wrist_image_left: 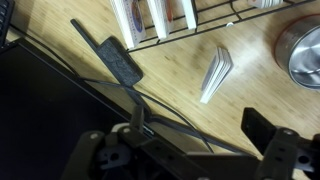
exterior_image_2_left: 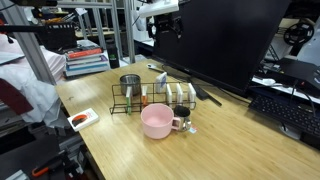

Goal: Put the blue book in the rack

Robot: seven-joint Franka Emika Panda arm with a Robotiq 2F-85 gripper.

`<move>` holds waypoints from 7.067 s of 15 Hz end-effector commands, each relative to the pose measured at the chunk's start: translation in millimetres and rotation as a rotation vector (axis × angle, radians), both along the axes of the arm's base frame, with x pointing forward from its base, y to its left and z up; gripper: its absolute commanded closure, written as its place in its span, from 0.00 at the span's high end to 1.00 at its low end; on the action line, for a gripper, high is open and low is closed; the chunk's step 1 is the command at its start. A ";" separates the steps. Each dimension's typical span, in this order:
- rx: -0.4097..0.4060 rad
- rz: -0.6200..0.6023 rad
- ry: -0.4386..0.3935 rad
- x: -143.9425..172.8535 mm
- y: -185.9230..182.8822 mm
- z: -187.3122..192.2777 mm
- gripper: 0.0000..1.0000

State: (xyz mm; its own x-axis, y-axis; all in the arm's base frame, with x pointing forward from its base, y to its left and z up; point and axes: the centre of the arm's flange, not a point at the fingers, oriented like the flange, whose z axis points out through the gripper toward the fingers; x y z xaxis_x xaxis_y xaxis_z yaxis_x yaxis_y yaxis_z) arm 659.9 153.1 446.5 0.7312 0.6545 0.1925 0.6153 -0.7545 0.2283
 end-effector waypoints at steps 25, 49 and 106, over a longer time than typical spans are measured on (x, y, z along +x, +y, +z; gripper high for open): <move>0.100 -0.028 0.216 64.5 55.6 -195.0 1.00; 0.047 0.029 0.022 9.8 11.7 -42.2 0.04; 0.027 0.198 0.196 -43.7 -47.2 -138.3 0.04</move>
State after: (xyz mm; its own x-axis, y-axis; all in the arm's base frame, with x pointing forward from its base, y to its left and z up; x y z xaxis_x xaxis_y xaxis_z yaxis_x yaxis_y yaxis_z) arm 612.9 111.1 312.2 0.6285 0.7727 0.0892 0.7672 -0.6347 0.0923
